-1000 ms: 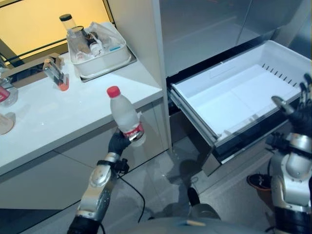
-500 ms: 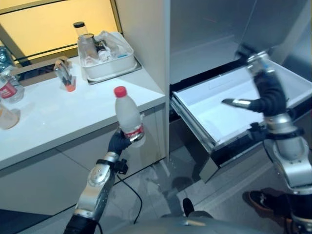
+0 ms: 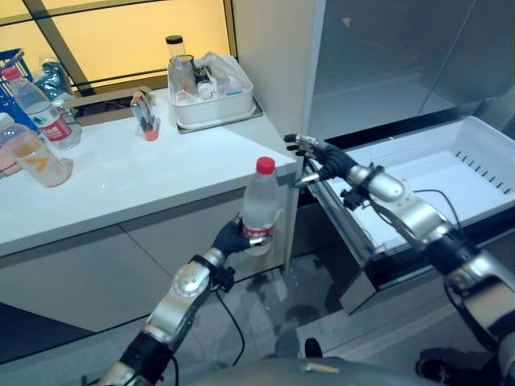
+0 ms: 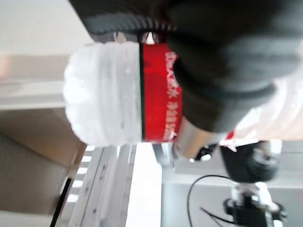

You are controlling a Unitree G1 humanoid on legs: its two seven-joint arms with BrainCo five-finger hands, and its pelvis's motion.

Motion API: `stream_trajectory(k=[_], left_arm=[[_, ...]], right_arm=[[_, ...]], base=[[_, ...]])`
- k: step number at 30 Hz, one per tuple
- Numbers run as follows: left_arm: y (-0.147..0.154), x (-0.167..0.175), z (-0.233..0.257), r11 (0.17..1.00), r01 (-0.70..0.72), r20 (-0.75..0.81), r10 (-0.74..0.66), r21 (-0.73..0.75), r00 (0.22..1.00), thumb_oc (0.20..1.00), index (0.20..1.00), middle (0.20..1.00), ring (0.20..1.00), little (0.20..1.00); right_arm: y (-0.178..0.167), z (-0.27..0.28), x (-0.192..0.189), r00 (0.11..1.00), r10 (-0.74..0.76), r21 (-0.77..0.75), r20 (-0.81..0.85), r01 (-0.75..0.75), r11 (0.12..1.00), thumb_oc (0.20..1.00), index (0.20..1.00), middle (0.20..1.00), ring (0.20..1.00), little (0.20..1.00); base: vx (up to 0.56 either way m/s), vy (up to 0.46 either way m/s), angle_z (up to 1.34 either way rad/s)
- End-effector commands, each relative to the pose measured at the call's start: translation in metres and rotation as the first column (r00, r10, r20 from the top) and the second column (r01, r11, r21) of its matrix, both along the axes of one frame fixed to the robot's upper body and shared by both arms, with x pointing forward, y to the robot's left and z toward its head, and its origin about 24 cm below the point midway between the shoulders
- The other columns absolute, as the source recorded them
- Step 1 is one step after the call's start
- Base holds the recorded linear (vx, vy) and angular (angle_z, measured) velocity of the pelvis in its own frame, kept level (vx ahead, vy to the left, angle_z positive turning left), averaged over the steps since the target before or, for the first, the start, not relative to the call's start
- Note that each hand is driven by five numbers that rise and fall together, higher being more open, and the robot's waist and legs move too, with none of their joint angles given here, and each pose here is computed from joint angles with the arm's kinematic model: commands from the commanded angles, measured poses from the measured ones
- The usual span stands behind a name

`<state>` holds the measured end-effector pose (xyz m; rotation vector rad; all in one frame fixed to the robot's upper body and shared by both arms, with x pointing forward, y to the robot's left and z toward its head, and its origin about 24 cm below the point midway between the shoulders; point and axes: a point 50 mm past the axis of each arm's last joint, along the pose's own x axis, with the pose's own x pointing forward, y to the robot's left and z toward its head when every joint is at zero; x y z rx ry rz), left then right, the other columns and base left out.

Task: Take the drinks into the refrigerator

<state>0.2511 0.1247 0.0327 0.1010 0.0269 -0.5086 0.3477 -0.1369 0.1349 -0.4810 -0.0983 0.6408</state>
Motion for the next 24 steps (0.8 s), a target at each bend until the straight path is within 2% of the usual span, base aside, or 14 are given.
stream_trajectory(k=[1, 5, 11, 19, 24], left_arm=[[-0.018, 0.03, 0.063, 0.999, 0.035, 0.326, -0.027, -0.017, 0.945, 0.2, 0.2, 0.2, 0.2, 0.2], [-0.027, 0.043, 0.078, 0.999, 0.015, 0.407, -0.033, 0.047, 0.913, 0.2, 0.2, 0.2, 0.2, 0.2], [-0.037, 0.051, 0.08, 0.998, -0.013, 0.423, -0.012, 0.058, 0.906, 0.2, 0.2, 0.2, 0.2, 0.2], [-0.036, 0.06, 0.088, 0.997, -0.061, 0.451, 0.03, 0.054, 0.892, 0.2, 0.2, 0.2, 0.2, 0.2], [-0.052, 0.068, 0.095, 0.997, -0.039, 0.456, 0.006, 0.062, 0.89, 0.2, 0.2, 0.2, 0.2, 0.2]], right_arm=[[0.011, 0.028, 0.012, 0.995, 0.007, 0.031, 0.098, -0.011, 0.999, 1.0, 1.0, 1.0, 1.0, 1.0], [0.031, 0.033, 0.013, 0.995, 0.03, 0.11, 0.1, -0.041, 0.993, 1.0, 1.0, 1.0, 1.0, 1.0], [0.054, 0.036, 0.009, 0.992, 0.08, 0.18, 0.099, -0.097, 0.979, 1.0, 1.0, 1.0, 1.0, 1.0], [0.061, 0.048, 0.012, 0.986, 0.098, 0.142, 0.137, -0.118, 0.983, 1.0, 1.0, 1.0, 1.0, 1.0], [0.084, 0.053, 0.01, 0.982, 0.151, 0.212, 0.111, -0.172, 0.962, 1.0, 1.0, 1.0, 1.0, 1.0]], base=[[0.01, -0.004, 0.09], [0.01, -0.004, 0.07], [0.01, -0.001, 0.03], [0.0, -0.007, 0.06], [0.0, 0.0, 0.0]])
